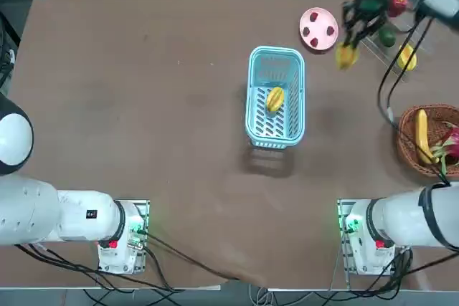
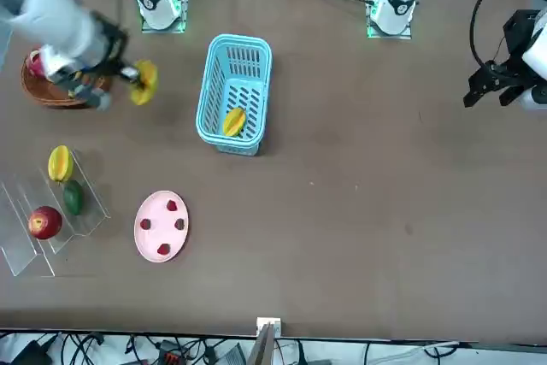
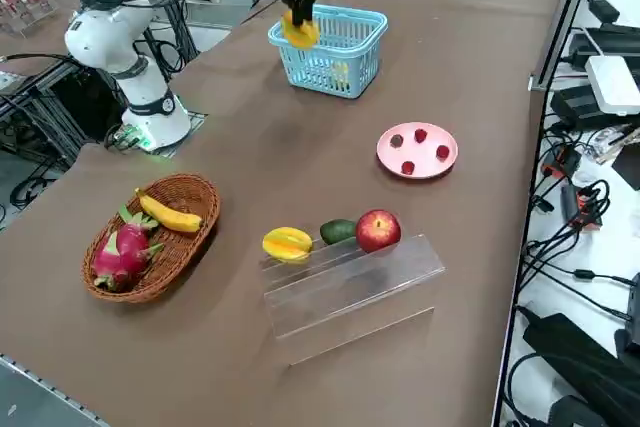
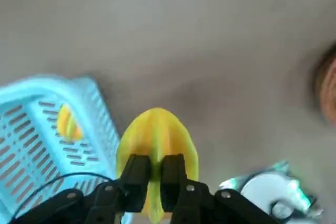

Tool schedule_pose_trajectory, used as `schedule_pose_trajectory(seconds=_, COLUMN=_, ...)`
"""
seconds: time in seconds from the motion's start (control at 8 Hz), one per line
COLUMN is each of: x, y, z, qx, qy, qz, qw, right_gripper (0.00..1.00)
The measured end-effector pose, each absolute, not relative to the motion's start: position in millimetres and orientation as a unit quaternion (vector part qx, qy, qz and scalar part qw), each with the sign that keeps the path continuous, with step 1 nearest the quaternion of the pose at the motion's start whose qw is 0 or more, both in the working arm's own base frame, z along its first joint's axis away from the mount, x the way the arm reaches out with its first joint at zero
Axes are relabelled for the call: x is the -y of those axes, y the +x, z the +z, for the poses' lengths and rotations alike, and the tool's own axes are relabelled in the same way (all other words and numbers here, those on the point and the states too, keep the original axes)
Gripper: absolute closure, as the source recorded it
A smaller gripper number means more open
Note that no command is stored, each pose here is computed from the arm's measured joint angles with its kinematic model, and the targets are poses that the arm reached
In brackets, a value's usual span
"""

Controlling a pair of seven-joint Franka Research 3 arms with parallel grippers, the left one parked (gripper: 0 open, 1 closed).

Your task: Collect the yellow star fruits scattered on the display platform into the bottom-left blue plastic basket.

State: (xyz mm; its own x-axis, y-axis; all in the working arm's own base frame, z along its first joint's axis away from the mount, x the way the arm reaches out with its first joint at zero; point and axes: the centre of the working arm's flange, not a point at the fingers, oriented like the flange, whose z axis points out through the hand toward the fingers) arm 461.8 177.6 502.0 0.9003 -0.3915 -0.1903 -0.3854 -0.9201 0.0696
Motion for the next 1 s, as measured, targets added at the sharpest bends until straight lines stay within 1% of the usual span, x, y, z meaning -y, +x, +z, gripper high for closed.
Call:
schedule_pose_trajectory(seconds=0.12, x=-221.6, y=438.4, z=494.4, qx=0.214, qy=0.972, qz=-0.092, qw=0.019, right_gripper=0.83)
schedule_pose_trajectory(seconds=0.38, x=-293.0, y=405.2, z=472.3, qx=0.255, qy=0.965, qz=-0.055, qw=-0.006, right_gripper=0.83)
schedule_pose_trajectory(seconds=0.5, x=-318.6, y=396.4, z=457.7, qx=0.270, qy=0.962, qz=-0.044, qw=-0.016, right_gripper=0.83)
schedule_pose_trajectory(seconds=0.75, x=-345.9, y=394.6, z=427.4, qx=0.280, qy=0.959, qz=-0.041, qw=-0.020, right_gripper=0.83)
schedule_pose_trajectory(seconds=0.88, x=-347.2, y=397.9, z=412.8, qx=0.281, qy=0.958, qz=-0.047, qw=-0.011, right_gripper=0.81)
schedule_pose_trajectory(seconds=1.0, x=-346.1, y=401.1, z=403.3, qx=0.284, qy=0.957, qz=-0.052, qw=-0.004, right_gripper=0.67)
